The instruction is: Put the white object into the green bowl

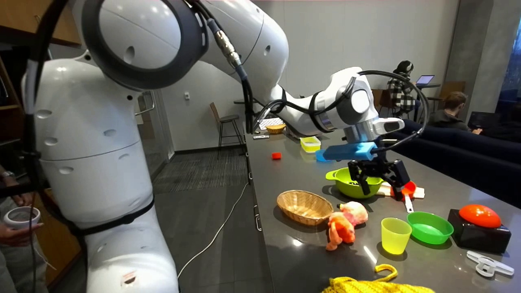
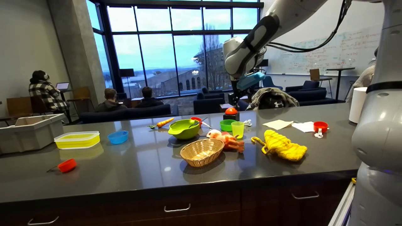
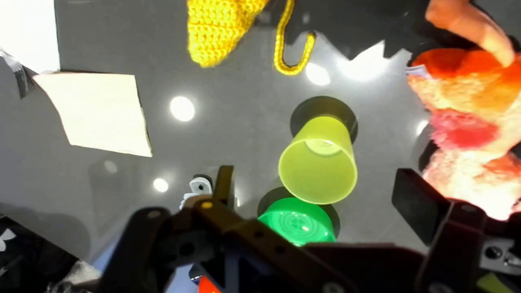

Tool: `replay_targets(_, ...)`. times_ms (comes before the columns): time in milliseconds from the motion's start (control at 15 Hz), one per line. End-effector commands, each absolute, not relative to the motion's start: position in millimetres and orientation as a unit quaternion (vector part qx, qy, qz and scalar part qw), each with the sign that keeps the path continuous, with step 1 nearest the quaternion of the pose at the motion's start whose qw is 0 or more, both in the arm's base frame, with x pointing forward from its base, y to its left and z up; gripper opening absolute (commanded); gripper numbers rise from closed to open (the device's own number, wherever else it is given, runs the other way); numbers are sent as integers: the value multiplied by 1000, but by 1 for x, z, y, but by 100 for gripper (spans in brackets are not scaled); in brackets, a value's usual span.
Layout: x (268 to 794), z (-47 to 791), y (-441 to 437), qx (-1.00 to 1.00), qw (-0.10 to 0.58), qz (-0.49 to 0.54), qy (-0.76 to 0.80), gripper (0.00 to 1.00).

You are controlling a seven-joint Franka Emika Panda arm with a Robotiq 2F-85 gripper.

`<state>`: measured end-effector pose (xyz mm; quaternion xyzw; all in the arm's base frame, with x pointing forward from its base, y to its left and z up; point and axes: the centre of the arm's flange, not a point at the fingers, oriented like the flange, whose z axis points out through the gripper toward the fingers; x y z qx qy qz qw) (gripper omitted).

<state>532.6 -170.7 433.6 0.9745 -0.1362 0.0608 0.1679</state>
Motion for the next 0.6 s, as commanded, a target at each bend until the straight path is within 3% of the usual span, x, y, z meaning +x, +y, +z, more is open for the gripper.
replay_targets(0,533,423,-221,968,178,80,-157,100)
replay_targets(533,538,391,-330,959,129,148,-205,100)
